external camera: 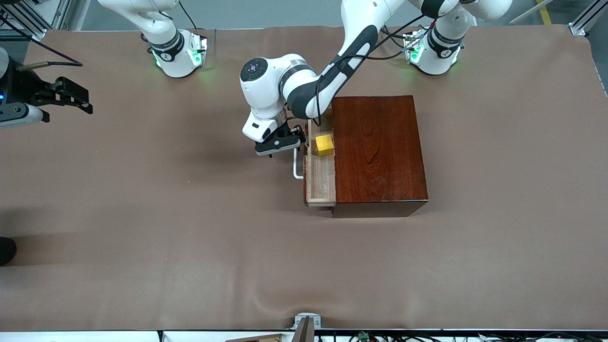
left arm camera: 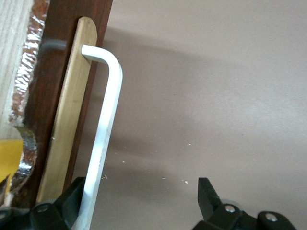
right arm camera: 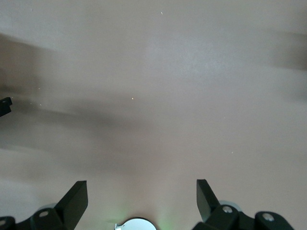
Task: Open drawer, take yellow block, close drawer
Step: 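Pull the drawer open by its handle with the left gripper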
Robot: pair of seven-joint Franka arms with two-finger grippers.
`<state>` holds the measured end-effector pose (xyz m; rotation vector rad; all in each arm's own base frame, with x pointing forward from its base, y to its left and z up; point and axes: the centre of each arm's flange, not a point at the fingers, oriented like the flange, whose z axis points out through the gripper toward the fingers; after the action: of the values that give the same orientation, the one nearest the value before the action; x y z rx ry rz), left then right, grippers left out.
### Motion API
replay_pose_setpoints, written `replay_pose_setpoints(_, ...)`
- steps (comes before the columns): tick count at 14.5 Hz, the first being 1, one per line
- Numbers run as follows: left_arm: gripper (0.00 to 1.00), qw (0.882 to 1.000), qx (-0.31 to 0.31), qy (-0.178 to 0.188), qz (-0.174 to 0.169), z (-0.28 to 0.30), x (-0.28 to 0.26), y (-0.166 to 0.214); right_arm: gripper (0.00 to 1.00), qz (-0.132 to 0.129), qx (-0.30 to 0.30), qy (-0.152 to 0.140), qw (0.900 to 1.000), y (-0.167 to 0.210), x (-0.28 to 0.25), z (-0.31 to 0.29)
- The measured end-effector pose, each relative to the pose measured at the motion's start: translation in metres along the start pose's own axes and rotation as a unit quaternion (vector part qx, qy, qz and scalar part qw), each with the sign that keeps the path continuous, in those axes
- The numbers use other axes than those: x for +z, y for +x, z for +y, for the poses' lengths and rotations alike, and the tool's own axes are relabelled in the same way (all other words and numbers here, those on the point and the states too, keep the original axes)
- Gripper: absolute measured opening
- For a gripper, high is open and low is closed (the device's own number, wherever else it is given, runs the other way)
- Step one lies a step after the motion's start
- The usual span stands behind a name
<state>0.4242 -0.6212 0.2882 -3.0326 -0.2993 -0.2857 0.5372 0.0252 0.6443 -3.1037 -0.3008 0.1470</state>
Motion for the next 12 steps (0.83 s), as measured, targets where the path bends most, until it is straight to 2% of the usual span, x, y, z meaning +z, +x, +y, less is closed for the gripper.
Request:
replay_pose_setpoints(6, 1.00, 1.000, -0.002, -0.006, 0.004, 0.002, -0.001, -0.002, 1.00, 0.007, 0.001, -0.001, 1.000, 0.001, -0.004, 0.002)
replay_pose_setpoints(12, 1.00, 1.000, -0.013, -0.027, 0.009, 0.008, -0.007, -0.004, 1.00, 0.013, 0.011, 0.000, 1.000, 0.011, 0.005, 0.014)
